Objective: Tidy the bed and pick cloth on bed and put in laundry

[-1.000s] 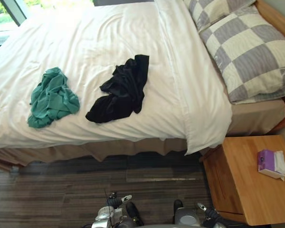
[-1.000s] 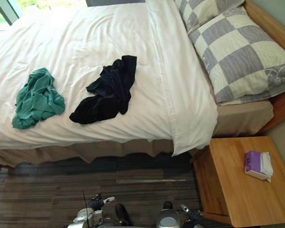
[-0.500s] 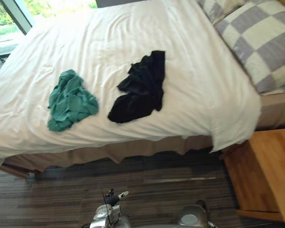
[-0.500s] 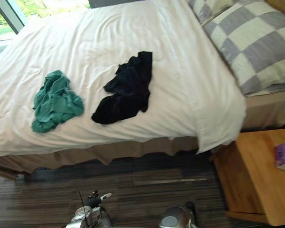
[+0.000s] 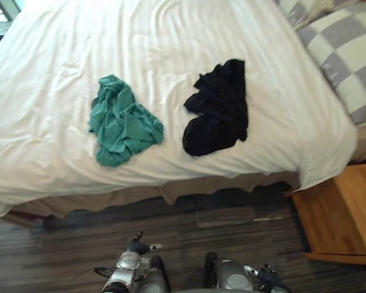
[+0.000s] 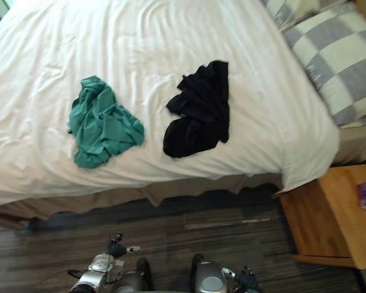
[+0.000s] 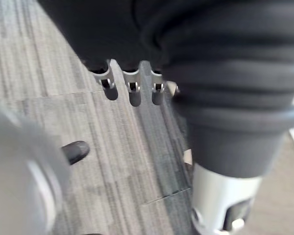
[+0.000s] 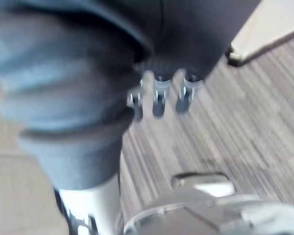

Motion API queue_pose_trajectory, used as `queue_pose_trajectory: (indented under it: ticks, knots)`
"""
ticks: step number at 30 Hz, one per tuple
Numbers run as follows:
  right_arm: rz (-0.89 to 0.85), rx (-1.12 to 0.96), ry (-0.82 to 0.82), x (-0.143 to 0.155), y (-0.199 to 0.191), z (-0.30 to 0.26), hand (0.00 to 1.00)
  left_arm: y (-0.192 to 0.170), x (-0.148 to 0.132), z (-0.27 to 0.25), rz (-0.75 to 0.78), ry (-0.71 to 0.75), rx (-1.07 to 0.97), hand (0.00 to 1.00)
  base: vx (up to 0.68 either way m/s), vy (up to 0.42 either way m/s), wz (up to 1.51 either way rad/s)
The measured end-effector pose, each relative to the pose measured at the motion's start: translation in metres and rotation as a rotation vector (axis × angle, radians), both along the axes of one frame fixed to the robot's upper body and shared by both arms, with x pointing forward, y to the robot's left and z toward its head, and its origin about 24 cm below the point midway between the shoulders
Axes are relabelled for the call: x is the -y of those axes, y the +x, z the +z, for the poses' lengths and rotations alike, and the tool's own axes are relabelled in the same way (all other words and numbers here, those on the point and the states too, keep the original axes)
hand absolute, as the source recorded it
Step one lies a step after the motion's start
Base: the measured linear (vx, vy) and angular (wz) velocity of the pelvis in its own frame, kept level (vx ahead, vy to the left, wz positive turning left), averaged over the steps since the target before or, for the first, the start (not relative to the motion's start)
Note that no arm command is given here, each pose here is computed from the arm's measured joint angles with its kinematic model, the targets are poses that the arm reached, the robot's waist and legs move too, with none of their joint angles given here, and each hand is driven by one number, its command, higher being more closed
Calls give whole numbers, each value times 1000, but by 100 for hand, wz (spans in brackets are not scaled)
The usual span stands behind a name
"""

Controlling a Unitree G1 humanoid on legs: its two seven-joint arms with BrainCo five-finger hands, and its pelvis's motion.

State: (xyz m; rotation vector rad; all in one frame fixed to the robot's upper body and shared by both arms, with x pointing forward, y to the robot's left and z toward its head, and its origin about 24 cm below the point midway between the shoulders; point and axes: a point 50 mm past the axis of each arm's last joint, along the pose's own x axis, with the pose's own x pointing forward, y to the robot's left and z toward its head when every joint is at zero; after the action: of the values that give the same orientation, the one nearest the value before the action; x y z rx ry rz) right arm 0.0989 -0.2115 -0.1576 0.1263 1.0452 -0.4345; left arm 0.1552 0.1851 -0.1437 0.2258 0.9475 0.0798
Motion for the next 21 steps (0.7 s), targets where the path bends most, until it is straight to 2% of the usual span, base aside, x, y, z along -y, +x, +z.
queue_pose_trajectory:
  ticks: [4, 6, 11, 16, 21]
  knots:
    - [9, 46, -13, 1, 20, 6, 0, 7, -4, 5, 46, 5, 43, 0, -97, 54, 12]
    - [30, 83, -66, 17, 34, 14, 0, 16, 4, 10, 98, -13, 100, 0, -189, 148, 12]
    - [-1, 74, -92, 24, 29, 14, 0, 13, -12, 11, 227, 1, 112, 0, -89, 272, -9]
    - [-14, 53, -91, 26, 19, 12, 0, 13, -12, 12, 232, 6, 116, 0, 92, 543, 30]
    - [-48, 19, -33, 9, 7, 3, 0, 24, -29, 22, 276, 64, 175, 0, 239, 600, 20]
